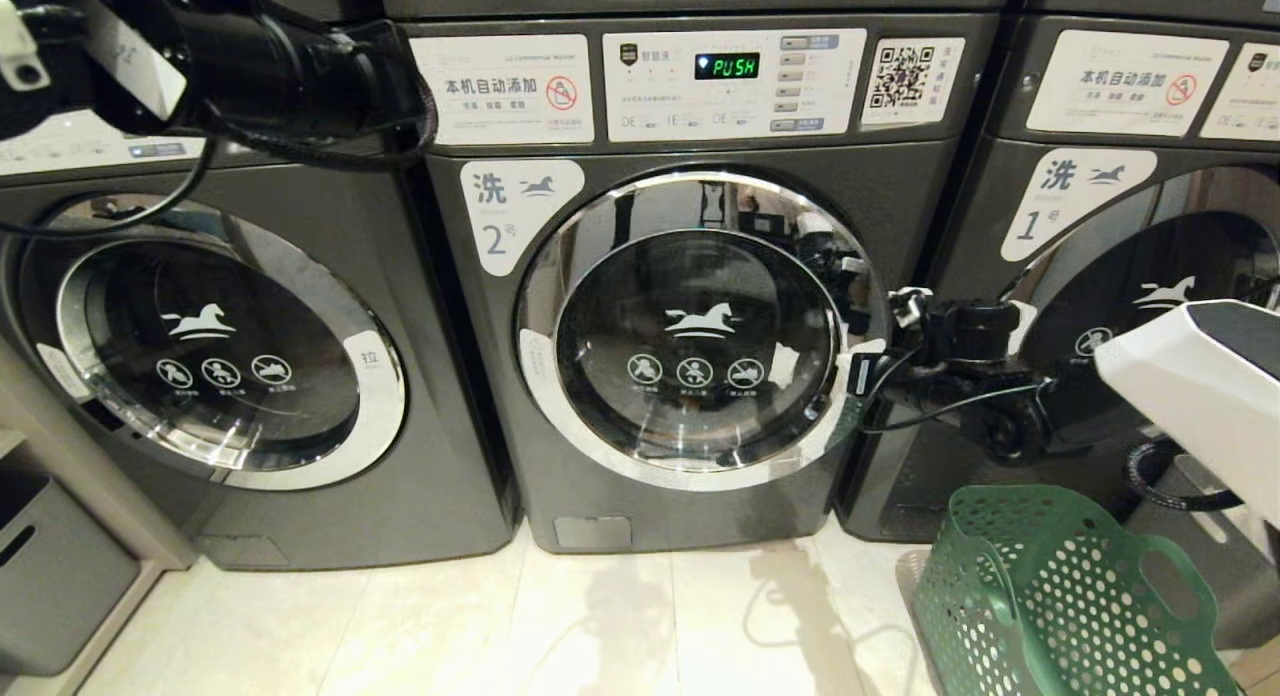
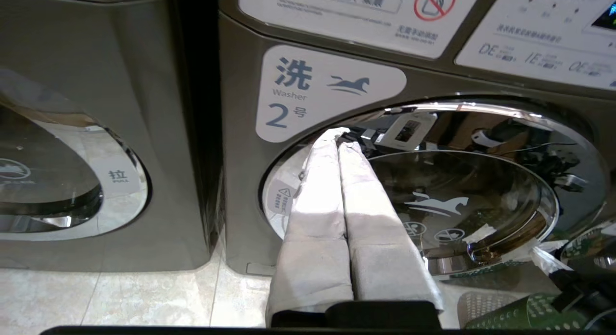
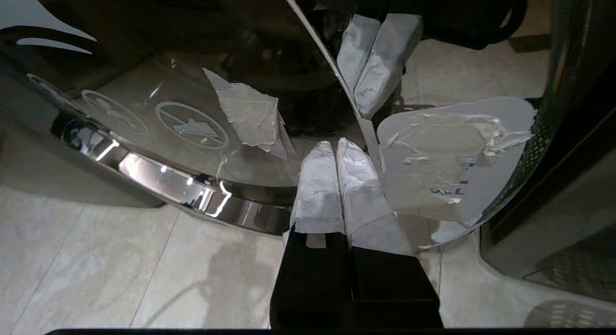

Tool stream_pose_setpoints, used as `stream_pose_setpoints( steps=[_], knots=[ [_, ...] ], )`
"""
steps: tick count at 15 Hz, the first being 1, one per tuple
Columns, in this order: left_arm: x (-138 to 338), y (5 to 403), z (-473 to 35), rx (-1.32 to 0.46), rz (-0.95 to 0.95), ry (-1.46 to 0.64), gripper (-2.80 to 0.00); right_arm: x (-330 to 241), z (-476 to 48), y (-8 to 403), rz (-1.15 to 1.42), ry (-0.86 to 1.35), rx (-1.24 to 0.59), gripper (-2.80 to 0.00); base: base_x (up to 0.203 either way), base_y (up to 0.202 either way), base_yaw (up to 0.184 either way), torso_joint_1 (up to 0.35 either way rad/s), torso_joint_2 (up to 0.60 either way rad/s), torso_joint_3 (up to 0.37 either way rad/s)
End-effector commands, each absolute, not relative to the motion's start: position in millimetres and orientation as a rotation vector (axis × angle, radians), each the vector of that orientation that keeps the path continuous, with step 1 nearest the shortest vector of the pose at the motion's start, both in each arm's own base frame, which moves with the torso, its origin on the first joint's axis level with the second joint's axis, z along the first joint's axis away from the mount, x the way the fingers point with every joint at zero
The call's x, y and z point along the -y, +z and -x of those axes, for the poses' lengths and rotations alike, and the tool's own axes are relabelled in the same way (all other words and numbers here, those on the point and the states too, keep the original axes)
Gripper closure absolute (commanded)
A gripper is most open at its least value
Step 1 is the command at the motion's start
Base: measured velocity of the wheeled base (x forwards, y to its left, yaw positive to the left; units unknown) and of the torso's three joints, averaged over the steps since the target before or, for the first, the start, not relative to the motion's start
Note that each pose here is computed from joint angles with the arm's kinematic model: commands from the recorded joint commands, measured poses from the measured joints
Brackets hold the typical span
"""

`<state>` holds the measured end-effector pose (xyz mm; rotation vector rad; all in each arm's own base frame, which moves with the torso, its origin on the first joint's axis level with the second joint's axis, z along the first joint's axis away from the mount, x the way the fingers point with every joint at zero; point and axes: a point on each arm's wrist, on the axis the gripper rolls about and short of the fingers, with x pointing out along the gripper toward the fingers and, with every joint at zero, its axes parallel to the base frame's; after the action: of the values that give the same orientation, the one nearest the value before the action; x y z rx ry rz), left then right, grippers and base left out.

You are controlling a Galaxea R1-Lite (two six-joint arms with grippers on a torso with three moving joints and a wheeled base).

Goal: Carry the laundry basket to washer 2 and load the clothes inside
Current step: Press the washing machine door tightly with the right hand

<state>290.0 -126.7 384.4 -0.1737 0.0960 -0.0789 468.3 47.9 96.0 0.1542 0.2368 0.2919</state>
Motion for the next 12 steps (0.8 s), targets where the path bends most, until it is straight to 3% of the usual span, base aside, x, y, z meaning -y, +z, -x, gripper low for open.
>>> stream_pose_setpoints(
  steps=[1,12],
  knots=[
    [118.6,398.3,-273.4,-0.057,0.190,-0.074,0.00,-49.5,-492.0,67.6,-0.155,0.285,-0.242,0.00,0.000,0.000,0.000,0.000,0.00,0.000],
    [85.4,431.5,-209.5,0.001,0.158,-0.031,0.00,-26.8,-551.7,35.8,-0.127,0.221,-0.129,0.00,0.000,0.000,0.000,0.000,0.00,0.000]
  ],
)
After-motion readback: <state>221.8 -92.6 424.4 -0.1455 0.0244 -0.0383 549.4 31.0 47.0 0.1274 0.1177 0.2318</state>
